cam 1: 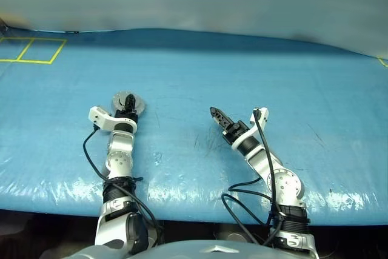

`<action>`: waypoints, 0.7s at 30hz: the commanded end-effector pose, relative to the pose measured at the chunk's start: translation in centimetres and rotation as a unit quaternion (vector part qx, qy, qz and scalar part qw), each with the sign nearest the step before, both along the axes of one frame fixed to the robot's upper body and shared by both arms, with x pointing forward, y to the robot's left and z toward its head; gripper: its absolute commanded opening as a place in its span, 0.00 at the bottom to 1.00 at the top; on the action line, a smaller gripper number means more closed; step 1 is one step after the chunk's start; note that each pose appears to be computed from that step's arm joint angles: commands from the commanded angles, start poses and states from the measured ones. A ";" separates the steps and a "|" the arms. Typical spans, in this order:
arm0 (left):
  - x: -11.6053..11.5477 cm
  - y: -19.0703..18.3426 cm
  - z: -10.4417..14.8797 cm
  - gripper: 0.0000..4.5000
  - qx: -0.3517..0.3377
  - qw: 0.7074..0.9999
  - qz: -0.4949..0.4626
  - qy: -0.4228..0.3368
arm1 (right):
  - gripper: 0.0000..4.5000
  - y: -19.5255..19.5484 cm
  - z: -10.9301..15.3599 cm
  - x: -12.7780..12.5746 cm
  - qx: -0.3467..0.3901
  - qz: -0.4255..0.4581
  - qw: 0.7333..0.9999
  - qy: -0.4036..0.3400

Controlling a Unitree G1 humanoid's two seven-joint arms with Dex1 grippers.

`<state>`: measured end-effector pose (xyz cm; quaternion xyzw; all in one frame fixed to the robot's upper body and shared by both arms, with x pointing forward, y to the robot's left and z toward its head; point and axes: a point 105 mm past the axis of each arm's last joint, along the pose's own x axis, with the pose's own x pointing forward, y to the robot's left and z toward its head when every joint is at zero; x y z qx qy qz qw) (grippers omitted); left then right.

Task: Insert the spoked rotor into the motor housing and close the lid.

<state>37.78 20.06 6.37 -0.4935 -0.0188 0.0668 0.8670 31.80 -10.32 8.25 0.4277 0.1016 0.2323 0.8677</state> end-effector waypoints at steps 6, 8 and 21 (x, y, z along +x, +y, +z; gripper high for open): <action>-0.7 5.7 1.5 0.89 0.067 0.987 0.144 0.004 | 0.86 -0.2 0.5 0.0 -0.003 -0.003 1.000 -0.014; -1.2 6.8 1.9 0.99 0.084 0.981 0.176 0.002 | 0.86 -0.2 0.4 0.0 -0.004 -0.003 1.000 -0.013; -3.5 4.6 11.2 0.99 0.337 0.913 0.139 -0.181 | 0.86 -1.0 1.6 0.5 -0.127 -0.031 0.985 -0.115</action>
